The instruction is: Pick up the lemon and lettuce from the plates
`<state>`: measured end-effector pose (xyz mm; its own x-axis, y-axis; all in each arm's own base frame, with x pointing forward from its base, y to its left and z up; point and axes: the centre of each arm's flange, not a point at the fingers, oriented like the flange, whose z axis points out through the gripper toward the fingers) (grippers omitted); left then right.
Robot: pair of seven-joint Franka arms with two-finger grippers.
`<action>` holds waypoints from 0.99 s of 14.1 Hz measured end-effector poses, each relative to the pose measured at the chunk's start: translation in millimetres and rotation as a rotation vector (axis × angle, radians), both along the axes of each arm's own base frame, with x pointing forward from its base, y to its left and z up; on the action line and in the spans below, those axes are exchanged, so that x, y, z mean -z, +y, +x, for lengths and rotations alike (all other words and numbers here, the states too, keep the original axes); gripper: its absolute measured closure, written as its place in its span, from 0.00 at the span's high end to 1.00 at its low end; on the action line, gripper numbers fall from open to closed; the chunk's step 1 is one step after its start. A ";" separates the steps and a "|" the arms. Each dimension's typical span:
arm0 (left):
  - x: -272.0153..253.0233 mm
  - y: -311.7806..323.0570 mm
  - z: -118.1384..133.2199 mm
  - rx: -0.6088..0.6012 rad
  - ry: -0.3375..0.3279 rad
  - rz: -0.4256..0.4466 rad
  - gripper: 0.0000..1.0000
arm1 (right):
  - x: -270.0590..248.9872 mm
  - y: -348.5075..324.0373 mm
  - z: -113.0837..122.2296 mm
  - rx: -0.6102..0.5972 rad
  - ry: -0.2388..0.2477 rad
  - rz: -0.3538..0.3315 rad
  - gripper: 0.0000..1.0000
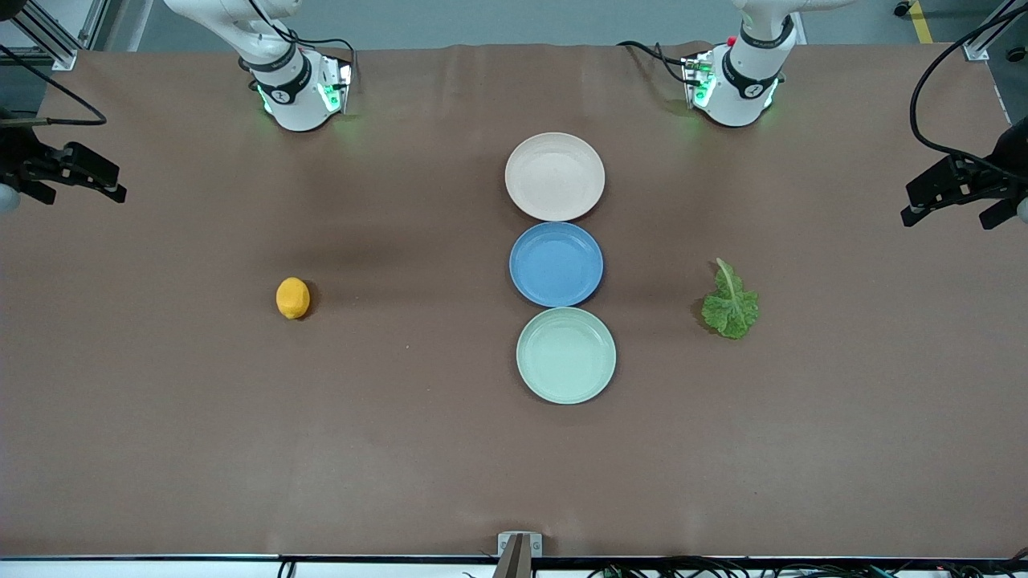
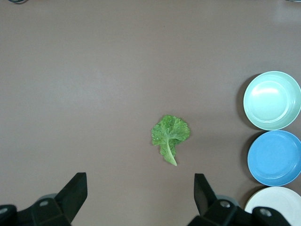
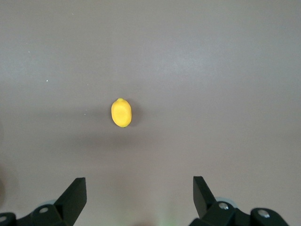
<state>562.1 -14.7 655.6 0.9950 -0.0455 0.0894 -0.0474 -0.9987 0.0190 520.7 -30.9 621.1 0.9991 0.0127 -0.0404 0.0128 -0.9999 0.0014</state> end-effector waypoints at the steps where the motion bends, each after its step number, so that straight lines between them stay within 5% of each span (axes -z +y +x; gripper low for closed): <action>1: 0.0 0.1 0.0 0.000 0.000 0.000 1.00 | 1.5 -0.1 0.0 0.000 0.002 0.000 1.00; 14: 0.0 3.0 0.1 -0.040 0.000 0.004 1.00 | 2.1 0.1 2.1 0.000 -0.013 0.002 1.00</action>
<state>562.1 -11.7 655.6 0.9960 -0.0060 0.0888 -0.0073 -0.9999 0.0146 522.8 -30.8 619.1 0.9996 0.0128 -0.0270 0.0128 -0.9999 -0.0003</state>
